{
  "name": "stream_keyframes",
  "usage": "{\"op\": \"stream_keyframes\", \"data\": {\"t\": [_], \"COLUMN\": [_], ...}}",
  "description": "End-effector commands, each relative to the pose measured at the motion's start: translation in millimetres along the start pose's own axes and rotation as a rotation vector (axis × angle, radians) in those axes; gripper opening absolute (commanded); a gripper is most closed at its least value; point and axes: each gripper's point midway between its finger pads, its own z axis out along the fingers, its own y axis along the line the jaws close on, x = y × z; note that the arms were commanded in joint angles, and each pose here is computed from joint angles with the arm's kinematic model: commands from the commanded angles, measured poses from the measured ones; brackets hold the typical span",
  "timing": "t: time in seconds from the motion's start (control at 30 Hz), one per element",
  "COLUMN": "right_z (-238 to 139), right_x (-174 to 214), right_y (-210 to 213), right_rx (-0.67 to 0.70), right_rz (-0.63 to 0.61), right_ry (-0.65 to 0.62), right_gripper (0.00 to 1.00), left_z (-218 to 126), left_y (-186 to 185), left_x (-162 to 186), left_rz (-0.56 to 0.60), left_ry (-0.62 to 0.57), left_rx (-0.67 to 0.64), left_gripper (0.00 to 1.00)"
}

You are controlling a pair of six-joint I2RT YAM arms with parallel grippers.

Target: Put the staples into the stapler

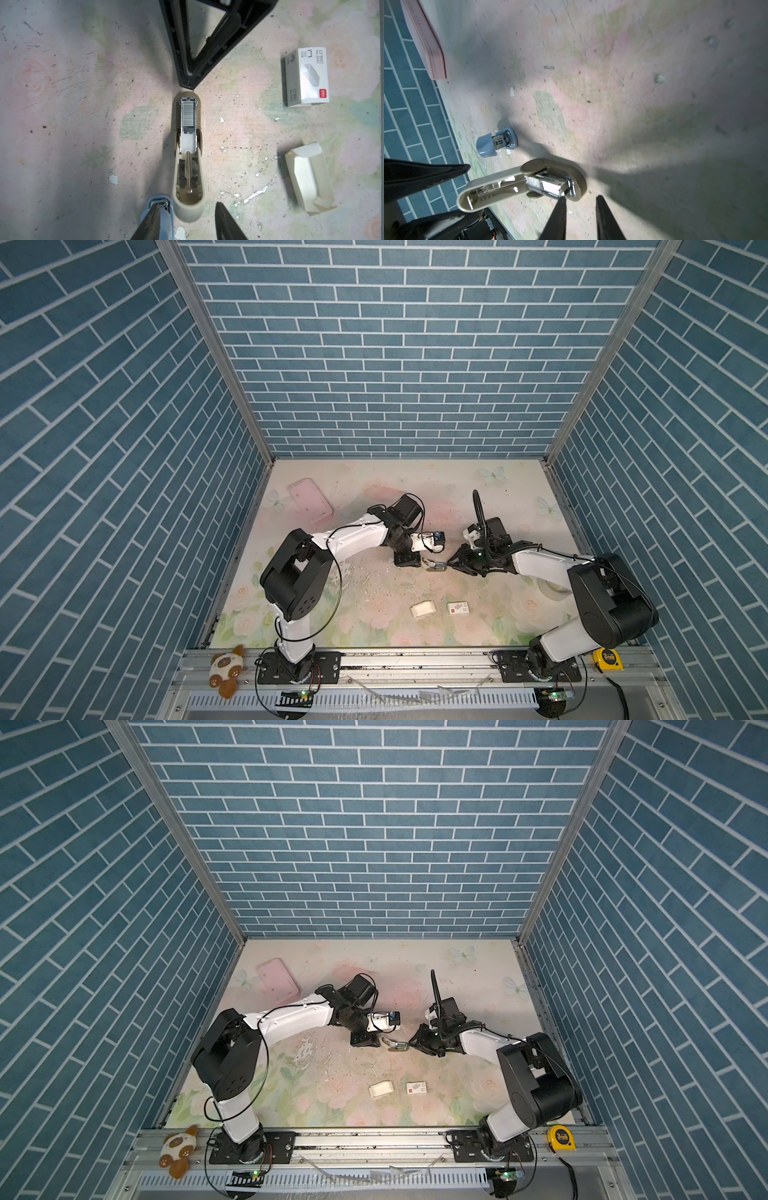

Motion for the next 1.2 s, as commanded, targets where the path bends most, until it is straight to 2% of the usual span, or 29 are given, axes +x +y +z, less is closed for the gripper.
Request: {"op": "stream_keyframes", "data": {"t": [0.0, 0.27, 0.63, 1.17], "right_z": [1, 4, 5, 9], "right_x": [-10, -10, -6, -5], "right_y": [6, 1, -3, -1], "right_rx": [-0.018, -0.012, 0.010, 0.012], "right_rz": [-0.026, -0.011, -0.019, -0.037], "right_ry": [-0.005, 0.008, 0.037, 0.078], "right_gripper": [0.26, 0.23, 0.20, 0.19], "left_z": [9, 14, 6, 4], "left_y": [-5, -6, -5, -5], "left_x": [0, -1, -8, -9], "left_rz": [0.002, 0.009, 0.014, 0.009], "left_ry": [0.016, 0.023, 0.002, -0.004], "left_rx": [0.039, 0.049, 0.032, 0.022], "left_gripper": [0.44, 0.34, 0.37, 0.31]}}
